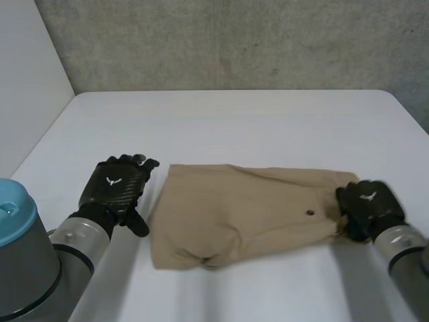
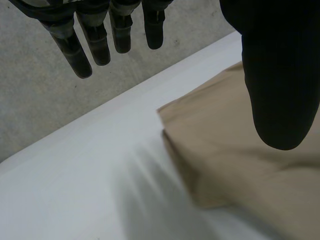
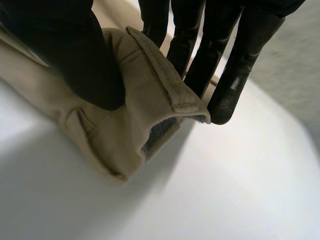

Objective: Fold the shorts.

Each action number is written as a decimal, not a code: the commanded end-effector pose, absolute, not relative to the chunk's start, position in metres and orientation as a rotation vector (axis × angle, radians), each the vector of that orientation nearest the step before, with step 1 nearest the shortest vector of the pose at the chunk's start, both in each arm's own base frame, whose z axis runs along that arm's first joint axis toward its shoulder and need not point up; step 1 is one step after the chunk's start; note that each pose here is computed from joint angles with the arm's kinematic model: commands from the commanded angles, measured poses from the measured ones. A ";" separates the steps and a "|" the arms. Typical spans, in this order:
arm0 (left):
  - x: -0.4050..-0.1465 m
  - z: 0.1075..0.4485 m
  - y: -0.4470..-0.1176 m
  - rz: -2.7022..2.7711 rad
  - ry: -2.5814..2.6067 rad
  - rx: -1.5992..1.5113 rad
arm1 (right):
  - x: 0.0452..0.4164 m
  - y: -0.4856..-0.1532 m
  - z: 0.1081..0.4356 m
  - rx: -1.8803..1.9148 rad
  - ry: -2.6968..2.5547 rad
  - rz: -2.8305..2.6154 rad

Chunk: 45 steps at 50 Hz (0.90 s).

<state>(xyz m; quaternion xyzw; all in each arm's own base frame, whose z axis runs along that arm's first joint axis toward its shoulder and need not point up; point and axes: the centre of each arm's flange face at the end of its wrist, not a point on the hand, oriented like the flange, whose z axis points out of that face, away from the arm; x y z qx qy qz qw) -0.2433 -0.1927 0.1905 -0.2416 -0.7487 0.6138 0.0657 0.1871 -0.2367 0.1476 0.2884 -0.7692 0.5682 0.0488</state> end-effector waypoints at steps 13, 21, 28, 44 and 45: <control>-0.239 0.192 -0.188 1.855 -2.261 -0.722 | 0.156 -0.274 0.207 1.188 -1.929 1.613; -0.240 0.192 -0.186 1.850 -2.260 -0.729 | 0.251 -0.230 0.233 1.558 -1.665 1.883; -0.240 0.192 -0.186 1.851 -2.262 -0.728 | 0.327 -0.157 0.201 2.048 -1.461 1.957; -0.245 0.204 -0.193 1.903 -2.207 -0.719 | 0.339 -0.130 0.217 2.079 -1.600 2.134; -0.248 0.211 -0.195 1.927 -2.181 -0.711 | 0.337 -0.132 0.227 2.024 -1.638 2.189</control>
